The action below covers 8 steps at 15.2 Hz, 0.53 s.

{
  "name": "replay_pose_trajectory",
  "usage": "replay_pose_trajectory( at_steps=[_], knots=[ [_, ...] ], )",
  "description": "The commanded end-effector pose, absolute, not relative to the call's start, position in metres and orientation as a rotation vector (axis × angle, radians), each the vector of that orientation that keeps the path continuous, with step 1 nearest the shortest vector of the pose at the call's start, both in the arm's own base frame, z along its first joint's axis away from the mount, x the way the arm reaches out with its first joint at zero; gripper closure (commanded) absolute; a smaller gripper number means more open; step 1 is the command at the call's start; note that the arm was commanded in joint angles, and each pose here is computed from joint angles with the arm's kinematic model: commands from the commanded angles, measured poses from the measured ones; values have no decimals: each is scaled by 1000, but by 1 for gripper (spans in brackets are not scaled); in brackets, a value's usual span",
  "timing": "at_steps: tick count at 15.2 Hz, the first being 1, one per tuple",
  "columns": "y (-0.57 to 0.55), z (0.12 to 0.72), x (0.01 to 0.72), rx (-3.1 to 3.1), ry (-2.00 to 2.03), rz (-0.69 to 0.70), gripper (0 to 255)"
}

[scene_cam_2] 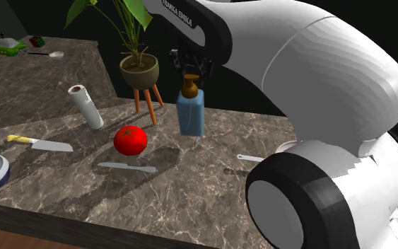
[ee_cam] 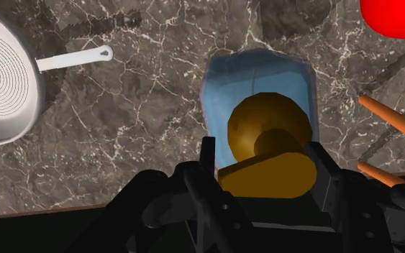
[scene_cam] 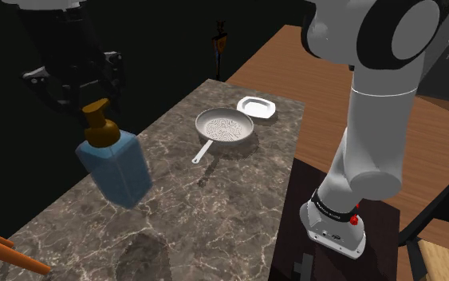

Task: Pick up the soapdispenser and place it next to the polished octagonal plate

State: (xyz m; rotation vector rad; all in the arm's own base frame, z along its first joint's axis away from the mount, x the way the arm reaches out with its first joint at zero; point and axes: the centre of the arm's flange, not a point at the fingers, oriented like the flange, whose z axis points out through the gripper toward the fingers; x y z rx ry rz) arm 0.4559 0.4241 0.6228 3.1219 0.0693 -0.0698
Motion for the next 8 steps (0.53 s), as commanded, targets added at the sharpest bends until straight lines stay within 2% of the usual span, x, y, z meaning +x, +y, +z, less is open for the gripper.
replay_pose_trajectory(
  at_steps=[1,8],
  knots=[
    [424,631,456,3122,69,-70,255],
    [332,631,461,3122,69,-70,255]
  ],
)
